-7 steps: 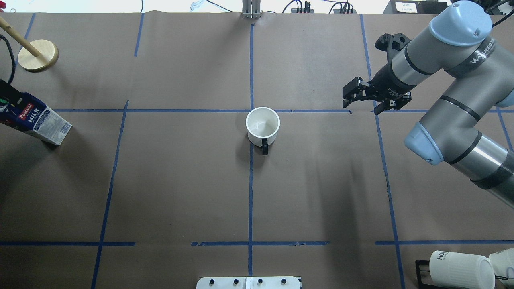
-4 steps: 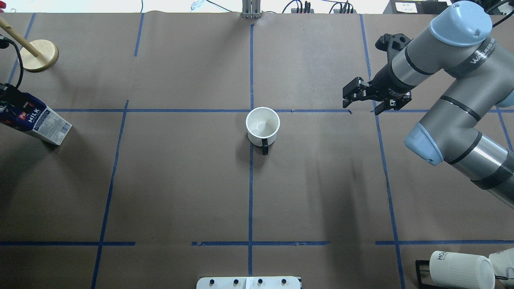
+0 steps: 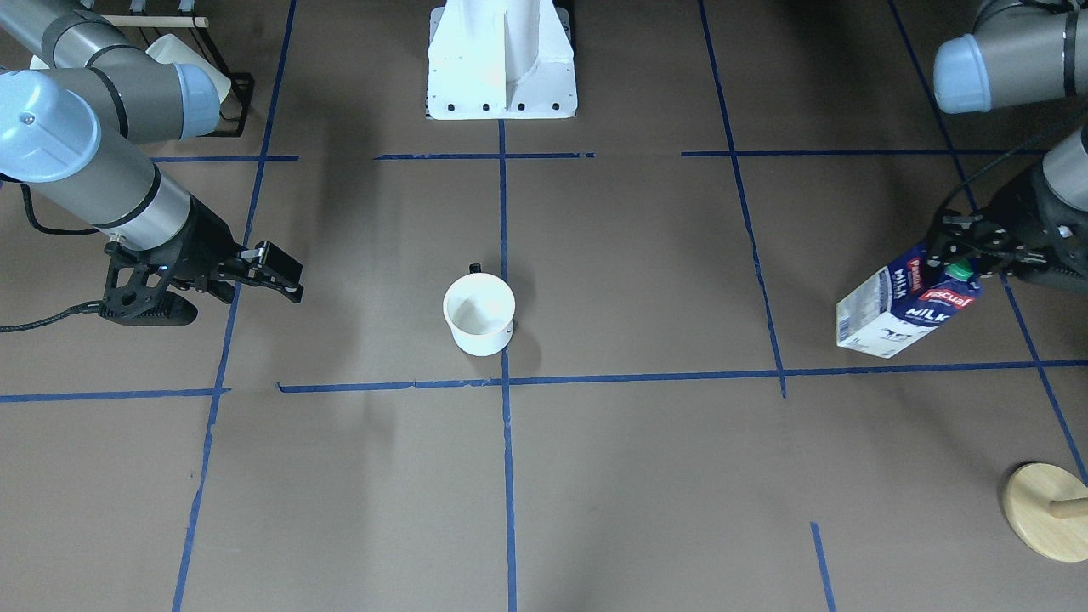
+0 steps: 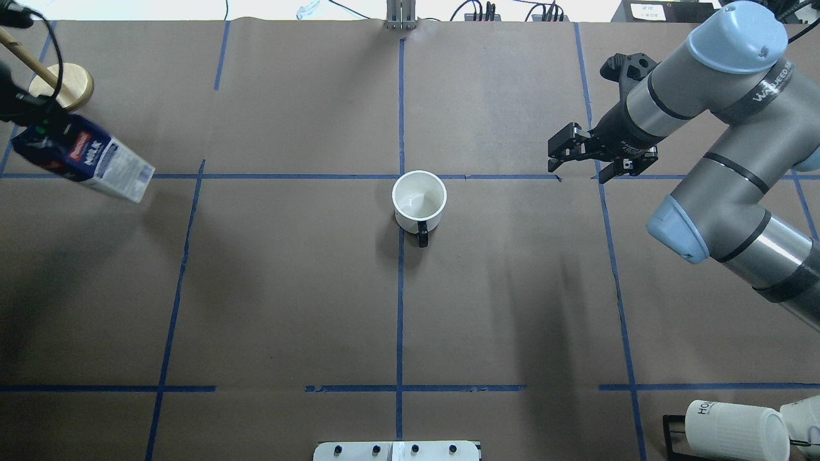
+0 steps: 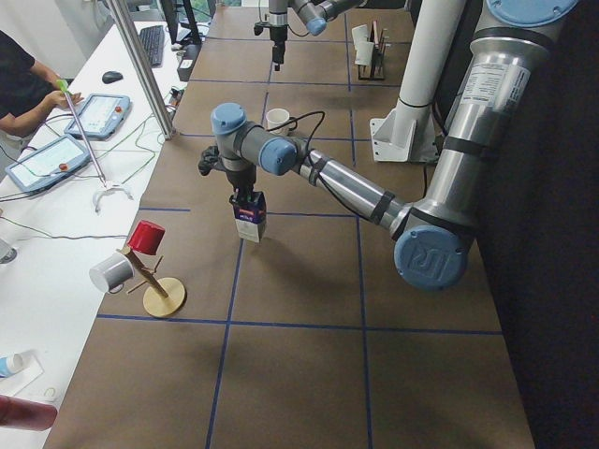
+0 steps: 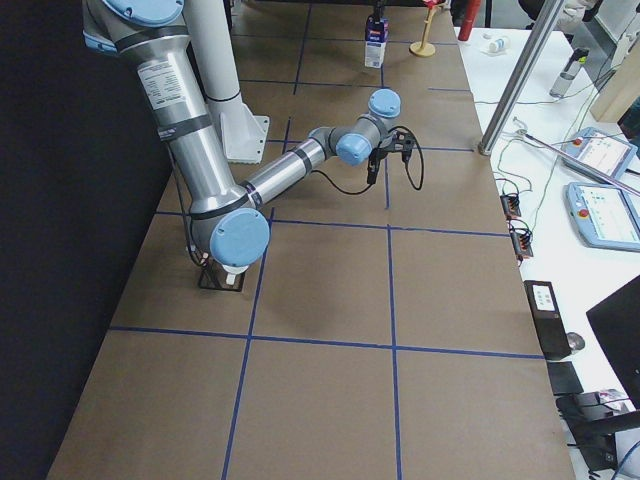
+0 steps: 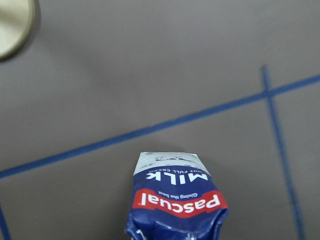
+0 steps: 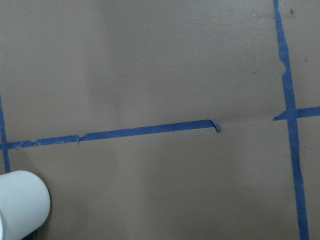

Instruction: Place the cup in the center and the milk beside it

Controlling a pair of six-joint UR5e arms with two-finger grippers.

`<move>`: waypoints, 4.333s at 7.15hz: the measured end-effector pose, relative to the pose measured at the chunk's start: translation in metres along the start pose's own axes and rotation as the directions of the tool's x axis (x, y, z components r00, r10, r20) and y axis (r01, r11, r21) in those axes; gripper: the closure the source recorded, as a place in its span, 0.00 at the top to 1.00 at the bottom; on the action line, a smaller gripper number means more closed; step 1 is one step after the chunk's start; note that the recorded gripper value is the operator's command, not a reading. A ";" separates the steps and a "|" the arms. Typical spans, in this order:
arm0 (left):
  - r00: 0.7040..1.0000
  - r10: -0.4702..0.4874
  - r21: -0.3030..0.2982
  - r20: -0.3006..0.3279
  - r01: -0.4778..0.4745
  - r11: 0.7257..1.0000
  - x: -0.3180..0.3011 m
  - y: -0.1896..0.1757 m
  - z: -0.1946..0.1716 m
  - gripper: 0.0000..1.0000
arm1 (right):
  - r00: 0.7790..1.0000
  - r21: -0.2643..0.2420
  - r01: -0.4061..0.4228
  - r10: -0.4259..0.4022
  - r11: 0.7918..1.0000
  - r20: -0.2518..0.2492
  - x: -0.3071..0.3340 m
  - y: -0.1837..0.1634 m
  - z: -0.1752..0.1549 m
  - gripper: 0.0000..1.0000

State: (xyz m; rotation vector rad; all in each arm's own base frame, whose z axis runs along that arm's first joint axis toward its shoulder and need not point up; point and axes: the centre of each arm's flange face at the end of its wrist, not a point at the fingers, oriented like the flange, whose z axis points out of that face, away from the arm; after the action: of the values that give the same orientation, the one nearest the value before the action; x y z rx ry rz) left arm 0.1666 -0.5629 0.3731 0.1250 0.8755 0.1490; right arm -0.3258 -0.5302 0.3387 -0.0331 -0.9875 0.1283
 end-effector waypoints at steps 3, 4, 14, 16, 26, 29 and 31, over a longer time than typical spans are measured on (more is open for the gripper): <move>0.979 -0.199 -0.025 -0.046 0.198 0.980 0.242 -0.003 0.052 0.14 | 0.999 0.026 -0.031 0.032 0.999 -0.026 0.050 -0.008 -0.016 1.00; 0.965 -0.256 -0.039 -0.050 0.255 0.966 0.306 -0.005 0.068 0.15 | 0.999 0.034 -0.021 0.022 0.999 -0.041 0.068 -0.009 -0.019 1.00; 0.958 -0.286 0.019 -0.032 0.287 0.958 0.396 -0.031 0.077 1.00 | 0.998 0.042 -0.013 0.016 0.999 -0.059 0.084 -0.011 -0.020 1.00; 0.958 -0.279 0.055 -0.069 0.283 0.958 0.369 -0.019 0.047 1.00 | 0.997 0.060 -0.017 0.021 0.998 -0.069 0.107 -0.020 -0.032 1.00; 0.993 0.099 0.002 0.069 -0.099 0.995 -0.269 0.058 -0.070 1.00 | 0.931 0.019 0.316 -0.306 0.949 -0.198 0.481 -0.084 -0.182 1.00; 0.998 -0.011 -0.025 0.056 0.012 1.000 -0.357 0.086 -0.072 1.00 | 0.936 -0.028 0.292 -0.292 0.956 -0.199 0.471 -0.090 -0.194 1.00; 0.996 -0.074 -0.055 0.054 0.077 0.995 -0.359 0.096 -0.065 1.00 | 0.937 -0.098 0.264 -0.279 0.960 -0.211 0.456 -0.090 -0.175 1.00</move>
State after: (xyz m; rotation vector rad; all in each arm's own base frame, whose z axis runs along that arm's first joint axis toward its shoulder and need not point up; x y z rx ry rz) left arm -0.1174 -0.5300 0.6189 0.0420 0.8219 0.0997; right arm 0.0760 -0.5582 0.6287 0.0269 -0.7619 -0.1615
